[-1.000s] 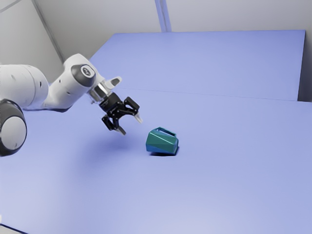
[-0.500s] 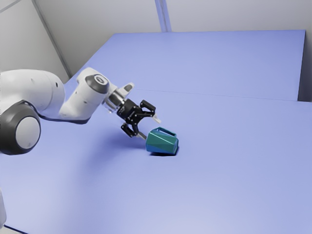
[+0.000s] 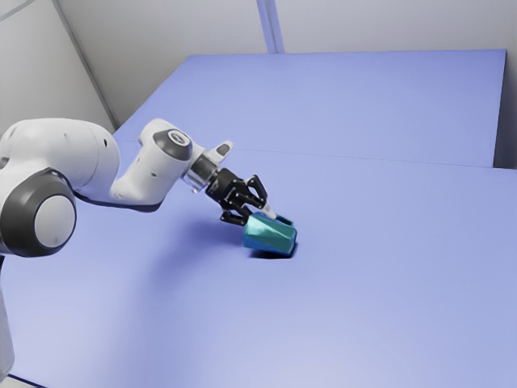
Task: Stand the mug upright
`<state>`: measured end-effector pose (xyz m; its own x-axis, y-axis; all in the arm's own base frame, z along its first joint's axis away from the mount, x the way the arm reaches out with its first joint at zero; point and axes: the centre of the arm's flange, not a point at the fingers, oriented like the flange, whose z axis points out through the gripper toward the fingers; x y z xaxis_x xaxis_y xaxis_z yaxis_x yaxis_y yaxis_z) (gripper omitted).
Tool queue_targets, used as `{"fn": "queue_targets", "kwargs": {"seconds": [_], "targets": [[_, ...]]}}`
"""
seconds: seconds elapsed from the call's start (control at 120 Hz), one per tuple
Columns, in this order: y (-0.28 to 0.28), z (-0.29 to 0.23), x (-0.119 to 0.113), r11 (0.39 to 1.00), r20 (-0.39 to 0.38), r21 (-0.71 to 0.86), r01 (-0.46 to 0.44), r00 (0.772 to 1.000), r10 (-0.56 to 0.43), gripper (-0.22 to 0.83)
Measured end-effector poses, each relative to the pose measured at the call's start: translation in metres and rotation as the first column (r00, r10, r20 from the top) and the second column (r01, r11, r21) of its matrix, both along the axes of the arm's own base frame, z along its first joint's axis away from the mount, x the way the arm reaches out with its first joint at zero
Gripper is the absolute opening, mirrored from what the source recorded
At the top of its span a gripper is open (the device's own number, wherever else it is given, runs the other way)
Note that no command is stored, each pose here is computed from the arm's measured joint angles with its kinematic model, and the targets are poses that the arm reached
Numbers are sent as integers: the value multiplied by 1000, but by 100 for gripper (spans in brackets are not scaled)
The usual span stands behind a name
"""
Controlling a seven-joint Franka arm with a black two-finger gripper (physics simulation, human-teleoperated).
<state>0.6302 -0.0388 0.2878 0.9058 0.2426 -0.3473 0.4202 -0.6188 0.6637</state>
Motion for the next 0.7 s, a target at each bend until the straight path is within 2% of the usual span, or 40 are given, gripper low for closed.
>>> {"fn": "queue_targets", "kwargs": {"seconds": [0.192, 0.458, 0.6, 0.7], "targets": [[-20, 13, 8, 1000, 33, 2, 13, 999, -13, -10], [-40, 29, 14, 999, 69, 32, 21, 997, -24, -15], [-52, 62, 10, 989, 129, 129, 71, 988, -87, -16], [-55, 98, 2, 959, 181, 255, 121, 968, -171, -16]]}}
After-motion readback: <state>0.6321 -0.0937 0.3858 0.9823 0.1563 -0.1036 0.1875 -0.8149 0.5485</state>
